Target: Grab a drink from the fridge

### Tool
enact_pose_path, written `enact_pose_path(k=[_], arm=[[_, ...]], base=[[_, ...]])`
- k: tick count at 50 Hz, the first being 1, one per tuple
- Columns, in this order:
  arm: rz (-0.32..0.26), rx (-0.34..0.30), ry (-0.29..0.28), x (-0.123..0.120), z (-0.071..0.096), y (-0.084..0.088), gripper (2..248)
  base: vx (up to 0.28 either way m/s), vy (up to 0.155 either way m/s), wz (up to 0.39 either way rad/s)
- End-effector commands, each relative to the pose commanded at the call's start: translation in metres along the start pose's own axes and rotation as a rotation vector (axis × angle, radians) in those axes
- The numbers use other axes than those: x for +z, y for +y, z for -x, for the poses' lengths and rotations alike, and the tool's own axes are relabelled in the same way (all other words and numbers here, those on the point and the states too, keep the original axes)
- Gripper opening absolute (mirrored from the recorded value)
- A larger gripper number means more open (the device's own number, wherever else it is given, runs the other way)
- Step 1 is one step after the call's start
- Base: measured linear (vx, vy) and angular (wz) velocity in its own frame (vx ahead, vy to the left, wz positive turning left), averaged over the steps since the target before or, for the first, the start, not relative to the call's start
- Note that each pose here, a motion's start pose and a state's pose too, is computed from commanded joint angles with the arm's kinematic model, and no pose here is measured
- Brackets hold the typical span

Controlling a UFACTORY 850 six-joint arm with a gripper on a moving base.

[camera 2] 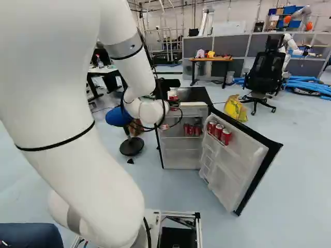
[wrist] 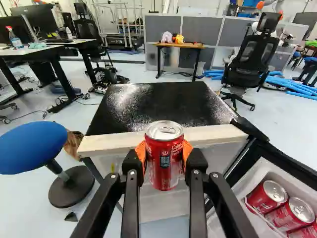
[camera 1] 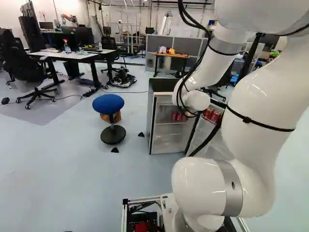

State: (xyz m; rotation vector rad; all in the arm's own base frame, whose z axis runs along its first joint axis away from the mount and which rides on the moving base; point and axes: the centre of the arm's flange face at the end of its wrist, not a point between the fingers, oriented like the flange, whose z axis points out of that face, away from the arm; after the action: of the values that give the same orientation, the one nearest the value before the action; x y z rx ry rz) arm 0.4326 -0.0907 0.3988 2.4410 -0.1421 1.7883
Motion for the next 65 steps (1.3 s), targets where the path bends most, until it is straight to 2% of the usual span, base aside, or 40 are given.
enact_pose_path(k=[30, 65], arm=[[-0.032, -0.015, 0.081, 0.037, -0.044, -0.014, 93], [-0.075, -0.027, 0.102, 0.104, -0.06, -0.037, 93]], base=[[0.0, 0.0, 0.0], [0.0, 0.0, 0.0]])
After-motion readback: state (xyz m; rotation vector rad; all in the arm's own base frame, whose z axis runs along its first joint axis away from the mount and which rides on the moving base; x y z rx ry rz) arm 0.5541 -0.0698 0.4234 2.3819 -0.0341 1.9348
